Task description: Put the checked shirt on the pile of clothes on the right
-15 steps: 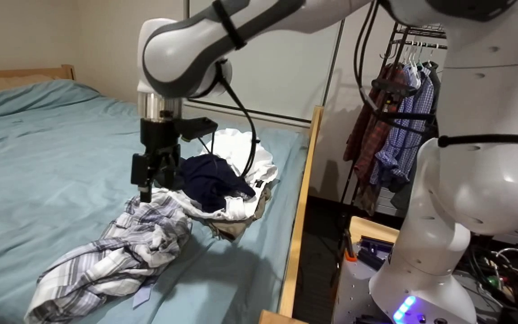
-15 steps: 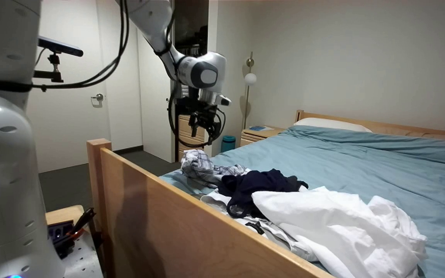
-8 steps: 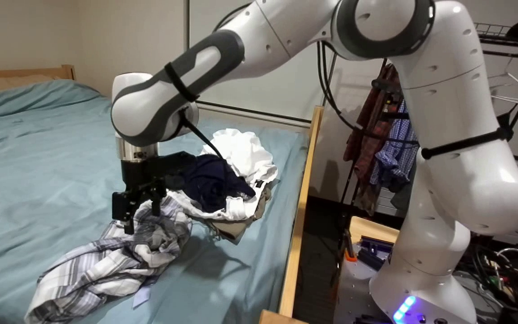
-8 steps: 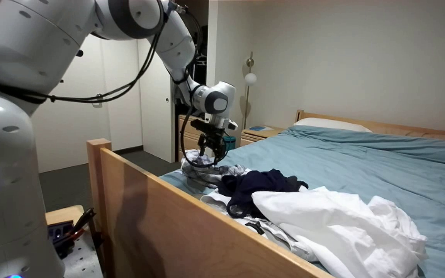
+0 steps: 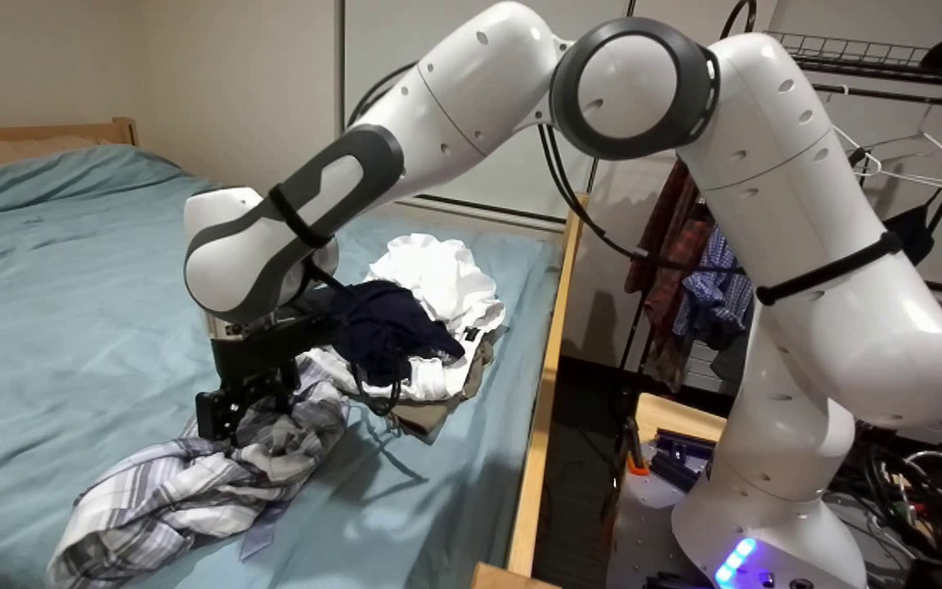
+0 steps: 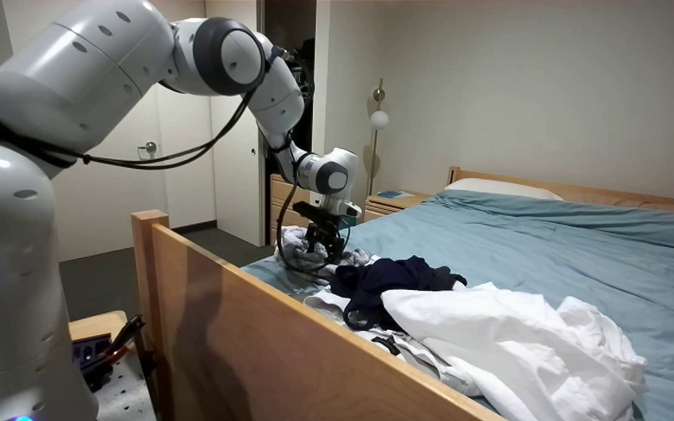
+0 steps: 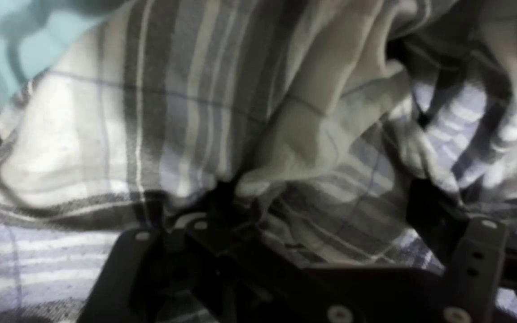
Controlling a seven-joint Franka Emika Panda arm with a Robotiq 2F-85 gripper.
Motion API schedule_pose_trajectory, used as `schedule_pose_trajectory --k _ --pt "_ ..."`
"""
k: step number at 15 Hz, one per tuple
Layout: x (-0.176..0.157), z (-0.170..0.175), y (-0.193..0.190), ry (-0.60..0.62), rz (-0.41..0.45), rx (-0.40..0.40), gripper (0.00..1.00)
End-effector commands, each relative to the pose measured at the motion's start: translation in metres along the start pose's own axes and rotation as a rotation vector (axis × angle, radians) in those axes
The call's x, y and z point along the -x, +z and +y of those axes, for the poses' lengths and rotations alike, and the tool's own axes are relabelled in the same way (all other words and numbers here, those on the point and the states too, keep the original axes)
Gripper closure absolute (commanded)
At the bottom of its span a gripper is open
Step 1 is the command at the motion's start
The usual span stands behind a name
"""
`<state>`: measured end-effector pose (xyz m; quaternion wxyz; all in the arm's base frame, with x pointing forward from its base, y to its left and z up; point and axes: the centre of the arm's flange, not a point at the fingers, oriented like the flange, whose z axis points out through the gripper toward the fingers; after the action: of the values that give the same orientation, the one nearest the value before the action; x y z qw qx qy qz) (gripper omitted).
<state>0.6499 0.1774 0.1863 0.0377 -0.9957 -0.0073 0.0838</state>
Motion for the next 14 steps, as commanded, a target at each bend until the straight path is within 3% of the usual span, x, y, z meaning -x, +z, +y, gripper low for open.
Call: schedule_pose_trajectory --k 1,11,14 --pt "-0.017 0.001 0.009 0.027 -0.024 0.032 0.27" --pt "-0.018 0.009 -0.016 0.006 -0.057 -0.009 0.92" --pt "-0.017 0.013 -0.021 -0.013 -0.07 -0.028 0.98"
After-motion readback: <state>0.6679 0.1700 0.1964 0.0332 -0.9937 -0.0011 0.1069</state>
